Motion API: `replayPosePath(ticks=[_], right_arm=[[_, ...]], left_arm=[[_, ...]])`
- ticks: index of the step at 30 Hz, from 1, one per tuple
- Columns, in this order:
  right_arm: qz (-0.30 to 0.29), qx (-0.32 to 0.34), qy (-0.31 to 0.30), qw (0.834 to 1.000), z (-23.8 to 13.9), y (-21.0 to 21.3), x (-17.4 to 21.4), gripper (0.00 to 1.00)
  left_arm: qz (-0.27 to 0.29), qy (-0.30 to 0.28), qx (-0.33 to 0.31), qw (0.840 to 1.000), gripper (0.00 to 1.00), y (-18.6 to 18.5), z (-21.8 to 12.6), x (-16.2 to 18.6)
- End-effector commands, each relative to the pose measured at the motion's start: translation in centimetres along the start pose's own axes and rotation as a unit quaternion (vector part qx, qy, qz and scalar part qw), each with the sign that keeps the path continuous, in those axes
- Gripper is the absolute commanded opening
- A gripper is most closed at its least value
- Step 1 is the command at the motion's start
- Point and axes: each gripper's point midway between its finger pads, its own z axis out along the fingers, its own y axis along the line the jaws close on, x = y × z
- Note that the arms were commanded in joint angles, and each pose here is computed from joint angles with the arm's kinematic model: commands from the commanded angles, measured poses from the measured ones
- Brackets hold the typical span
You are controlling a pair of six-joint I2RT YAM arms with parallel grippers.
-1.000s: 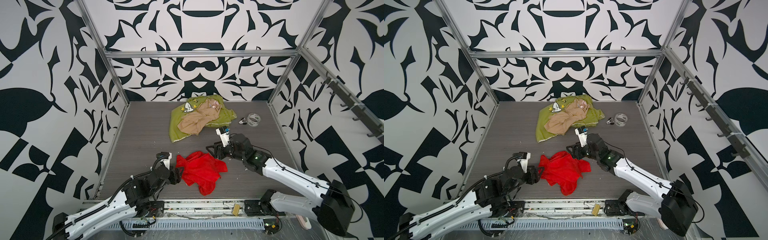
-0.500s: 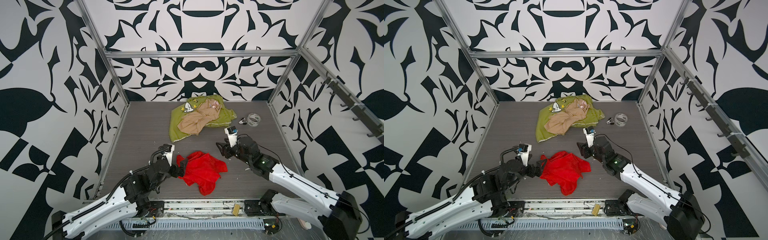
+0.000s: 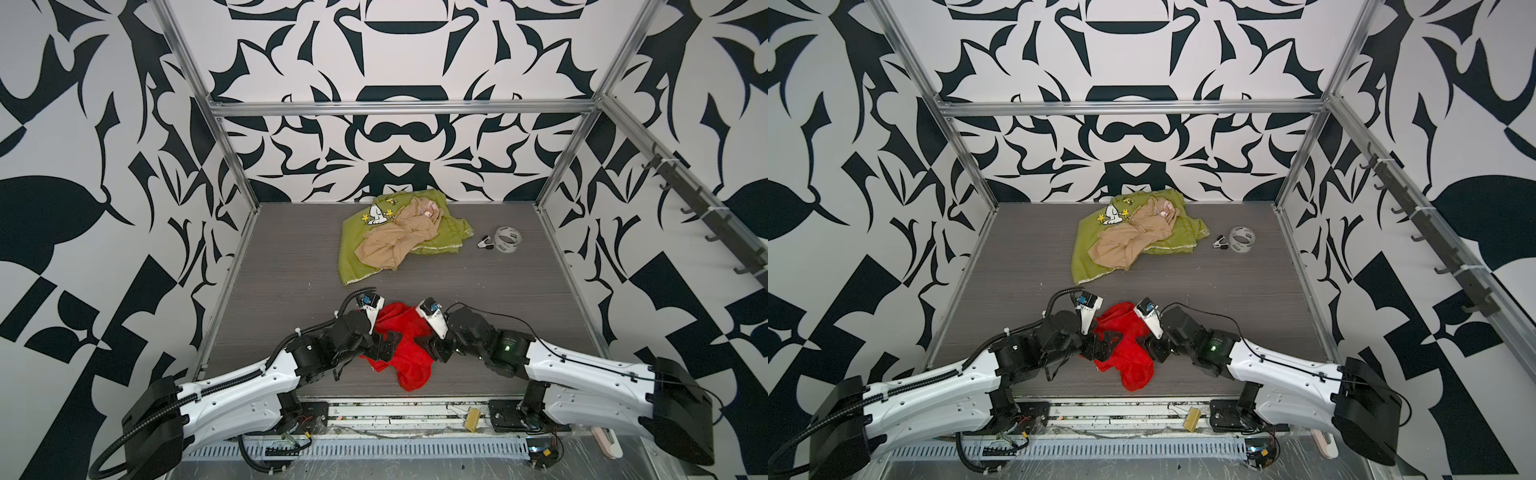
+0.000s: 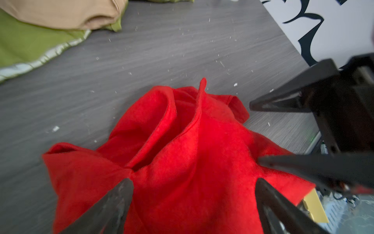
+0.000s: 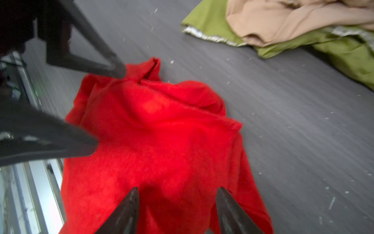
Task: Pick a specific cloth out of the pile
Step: 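Open both grippers to release the red cloth on the table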
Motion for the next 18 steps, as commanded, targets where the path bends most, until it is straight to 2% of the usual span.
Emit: replayPosePath(ticks=[1,7,10,12,15,18], right_arm=[[-0.014,0.034,-0.009,0.999,1.0,-0.4,0.6,0.63],[0.012,0.042,0.032,0.999,4.0,0.3,4.8,0.64],[0.016,0.07,0.047,0.996,5.0,-0.2,6.6,0.65],[0.013,0.079,0.06,0.995,5.6,-0.1,7.5,0.66],[0.012,0.08,0.058,0.995,5.6,0.2,6.7,0.67],[0.006,0.08,0.038,0.996,4.3,0.5,4.2,0.68]], left_arm=[[-0.03,0.001,0.004,1.0,0.97,0.8,0.8,1.5],[-0.091,0.02,-0.031,0.995,0.97,4.4,1.6,3.8],[-0.128,0.032,-0.039,0.99,0.97,6.1,1.8,4.4],[-0.133,0.039,-0.037,0.99,0.97,6.2,1.9,4.6],[-0.128,0.044,-0.032,0.99,0.97,5.9,2.0,4.3],[-0.122,0.042,-0.03,0.991,0.97,5.6,1.6,3.7]])
